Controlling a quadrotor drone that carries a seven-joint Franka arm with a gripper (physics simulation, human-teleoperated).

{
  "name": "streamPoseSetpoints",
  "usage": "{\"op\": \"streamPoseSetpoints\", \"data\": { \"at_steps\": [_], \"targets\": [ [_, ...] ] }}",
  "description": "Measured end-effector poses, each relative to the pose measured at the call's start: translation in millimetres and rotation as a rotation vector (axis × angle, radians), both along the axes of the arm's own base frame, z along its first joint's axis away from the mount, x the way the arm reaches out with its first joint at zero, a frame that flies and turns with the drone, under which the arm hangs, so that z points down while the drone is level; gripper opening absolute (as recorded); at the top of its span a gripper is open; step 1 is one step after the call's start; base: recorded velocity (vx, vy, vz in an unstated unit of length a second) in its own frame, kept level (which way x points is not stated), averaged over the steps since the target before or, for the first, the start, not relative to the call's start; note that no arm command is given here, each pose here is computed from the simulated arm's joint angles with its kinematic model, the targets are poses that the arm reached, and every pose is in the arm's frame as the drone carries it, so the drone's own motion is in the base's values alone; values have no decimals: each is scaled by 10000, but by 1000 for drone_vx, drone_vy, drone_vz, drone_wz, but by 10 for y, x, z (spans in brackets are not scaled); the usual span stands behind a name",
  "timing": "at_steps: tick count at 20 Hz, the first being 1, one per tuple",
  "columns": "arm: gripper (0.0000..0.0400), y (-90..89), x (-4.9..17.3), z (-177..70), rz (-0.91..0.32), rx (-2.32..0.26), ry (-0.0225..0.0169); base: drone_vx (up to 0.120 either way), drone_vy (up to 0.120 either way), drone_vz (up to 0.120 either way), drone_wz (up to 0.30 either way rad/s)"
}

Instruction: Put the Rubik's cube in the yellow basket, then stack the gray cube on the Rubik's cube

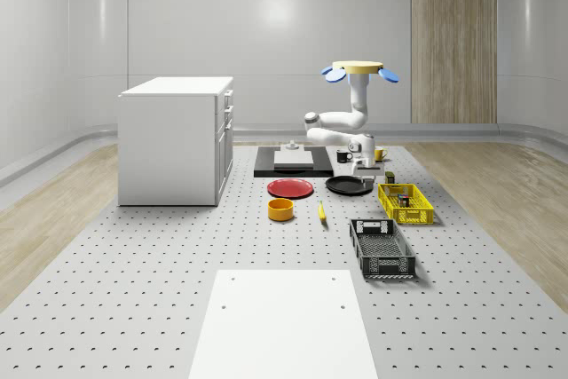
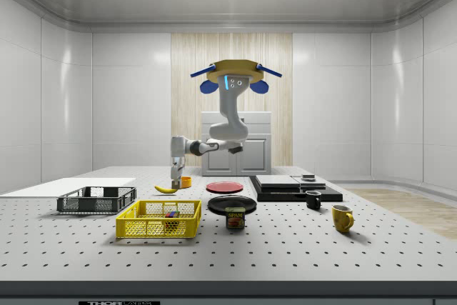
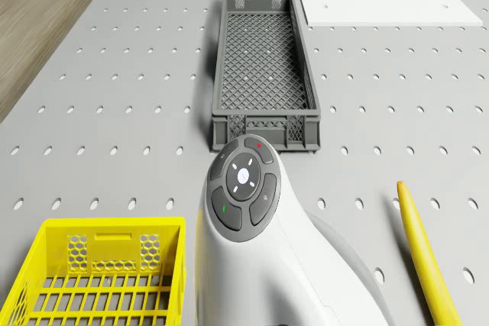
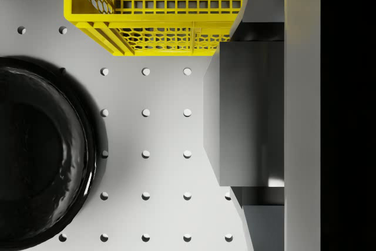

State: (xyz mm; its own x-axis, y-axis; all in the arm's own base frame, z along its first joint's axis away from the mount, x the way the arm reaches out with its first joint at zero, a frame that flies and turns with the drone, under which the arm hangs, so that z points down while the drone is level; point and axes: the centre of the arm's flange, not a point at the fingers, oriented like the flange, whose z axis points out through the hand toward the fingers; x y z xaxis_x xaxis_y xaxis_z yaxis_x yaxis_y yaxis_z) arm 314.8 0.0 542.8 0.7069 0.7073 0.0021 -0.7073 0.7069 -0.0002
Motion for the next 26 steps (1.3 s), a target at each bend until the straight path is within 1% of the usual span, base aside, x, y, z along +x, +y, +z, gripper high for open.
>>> {"op": "streamPoseSetpoints", "data": {
  "at_steps": [12,16,20,21,24,26],
  "targets": [
    [250,0,0,-1,0,0,0,0,120,0,0],
    [250,0,0,-1,0,0,0,-100,120,0,0],
    [250,0,0,-1,0,0,0,-20,120,0,0],
    [250,0,0,-1,0,0,0,-120,120,0,0],
    [250,0,0,-1,1,0,0,0,120,0,0],
    [250,0,0,-1,1,0,0,0,120,-120,0]
  ]
}}
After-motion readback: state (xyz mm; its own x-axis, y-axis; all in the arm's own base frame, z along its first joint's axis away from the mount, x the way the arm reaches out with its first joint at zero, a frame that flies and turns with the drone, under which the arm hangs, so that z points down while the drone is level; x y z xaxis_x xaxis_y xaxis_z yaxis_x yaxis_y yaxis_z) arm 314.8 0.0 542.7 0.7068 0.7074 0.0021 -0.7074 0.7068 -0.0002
